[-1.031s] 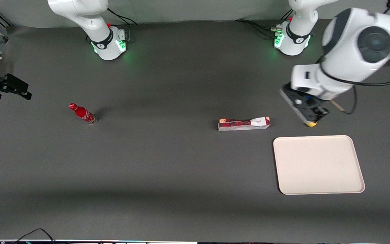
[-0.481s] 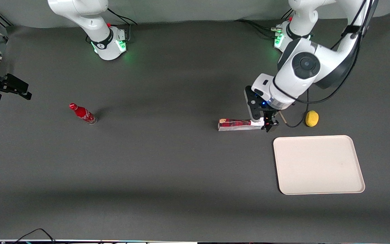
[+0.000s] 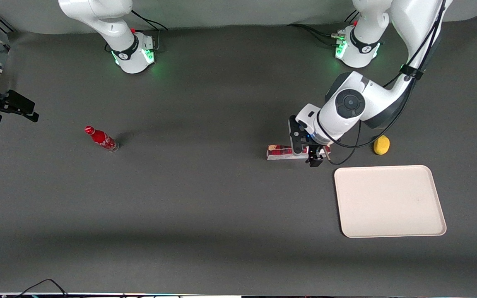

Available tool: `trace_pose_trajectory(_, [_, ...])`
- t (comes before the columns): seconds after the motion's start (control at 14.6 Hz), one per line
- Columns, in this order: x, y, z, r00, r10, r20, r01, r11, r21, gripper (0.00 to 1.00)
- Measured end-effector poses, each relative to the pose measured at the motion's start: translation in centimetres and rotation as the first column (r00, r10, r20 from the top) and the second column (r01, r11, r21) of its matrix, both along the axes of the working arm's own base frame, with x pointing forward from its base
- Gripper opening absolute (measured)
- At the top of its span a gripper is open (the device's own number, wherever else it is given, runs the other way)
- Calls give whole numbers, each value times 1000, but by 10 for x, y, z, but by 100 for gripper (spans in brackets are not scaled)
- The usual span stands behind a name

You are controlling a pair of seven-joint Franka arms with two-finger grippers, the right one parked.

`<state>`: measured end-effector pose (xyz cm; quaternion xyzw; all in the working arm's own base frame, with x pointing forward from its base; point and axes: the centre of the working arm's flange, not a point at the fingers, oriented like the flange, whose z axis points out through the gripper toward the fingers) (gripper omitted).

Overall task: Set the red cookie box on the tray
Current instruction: 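Close the left gripper on the cookie box's end and lift it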

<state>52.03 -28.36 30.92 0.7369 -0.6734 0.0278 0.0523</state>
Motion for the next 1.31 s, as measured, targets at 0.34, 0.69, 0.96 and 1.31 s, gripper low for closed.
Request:
trace_pose_trajectory(0.34, [-21, -11, -25, 1000, 11, 18, -10, 1000, -25, 100])
trace_pose_trajectory(0.69, [-30, -19, -50, 998, 23, 53, -25, 999, 36, 100])
trace_pose_trajectory(0.96, [-22, -11, -74, 997, 47, 62, -47, 999, 0, 100])
trace_pose_trajectory(1.31, [-22, -9, -90, 998, 47, 46, -47, 999, -1, 97])
